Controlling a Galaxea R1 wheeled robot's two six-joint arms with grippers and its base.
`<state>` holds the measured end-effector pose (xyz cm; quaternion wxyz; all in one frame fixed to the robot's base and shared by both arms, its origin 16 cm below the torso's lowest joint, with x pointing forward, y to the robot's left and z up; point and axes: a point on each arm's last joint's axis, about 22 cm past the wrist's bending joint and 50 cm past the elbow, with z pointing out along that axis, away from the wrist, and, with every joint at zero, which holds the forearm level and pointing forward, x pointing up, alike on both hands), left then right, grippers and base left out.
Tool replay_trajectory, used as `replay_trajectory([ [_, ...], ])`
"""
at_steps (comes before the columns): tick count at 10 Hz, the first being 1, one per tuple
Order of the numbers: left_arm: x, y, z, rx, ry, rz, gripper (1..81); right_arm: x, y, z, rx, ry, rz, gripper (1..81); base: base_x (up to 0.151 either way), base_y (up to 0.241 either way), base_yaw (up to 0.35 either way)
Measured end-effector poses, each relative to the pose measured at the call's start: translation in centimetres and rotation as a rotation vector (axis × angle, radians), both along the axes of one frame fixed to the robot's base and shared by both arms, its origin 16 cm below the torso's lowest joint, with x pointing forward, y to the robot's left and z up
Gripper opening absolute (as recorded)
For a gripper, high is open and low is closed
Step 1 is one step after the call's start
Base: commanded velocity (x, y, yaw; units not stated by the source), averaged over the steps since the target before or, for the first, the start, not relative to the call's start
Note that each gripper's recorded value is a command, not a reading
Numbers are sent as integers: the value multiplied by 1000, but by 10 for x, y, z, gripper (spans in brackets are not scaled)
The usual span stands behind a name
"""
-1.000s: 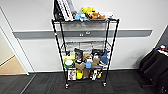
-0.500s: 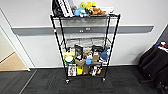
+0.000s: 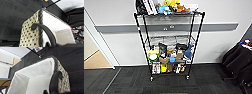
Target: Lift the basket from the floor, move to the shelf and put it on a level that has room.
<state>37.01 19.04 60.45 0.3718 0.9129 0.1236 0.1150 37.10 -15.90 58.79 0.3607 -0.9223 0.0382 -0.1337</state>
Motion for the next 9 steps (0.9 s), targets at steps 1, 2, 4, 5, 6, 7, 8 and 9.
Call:
replay_trajectory([
  [1, 6, 0, 11, 0, -26, -1, 10, 6, 1, 11, 1, -25, 1, 10, 0, 0, 0],
  [2, 13, 1, 26, 1, -62, 0, 10, 14, 0, 27, 0, -63, 0, 10, 0, 0, 0],
  [4, 21, 3, 52, 4, -120, 0, 10, 23, 1, 53, 3, -121, 2, 10, 0, 0, 0],
  [5, 22, 7, 63, 9, -142, 1, 10, 26, 3, 66, 4, -146, 7, 10, 0, 0, 0],
  [6, 22, 11, 67, 13, -152, 3, 10, 27, 5, 73, 8, -160, 10, 10, 0, 0, 0],
  [7, 20, 11, 69, 13, -156, 2, 10, 23, 6, 74, 10, -160, 12, 10, 0, 0, 0],
  [8, 20, 11, 70, 13, -155, 0, 10, 20, 6, 73, 10, -156, 12, 10, 0, 0, 0],
  [9, 18, 10, 68, 12, -149, -3, 10, 19, 6, 72, 10, -153, 12, 10, 0, 0, 0],
])
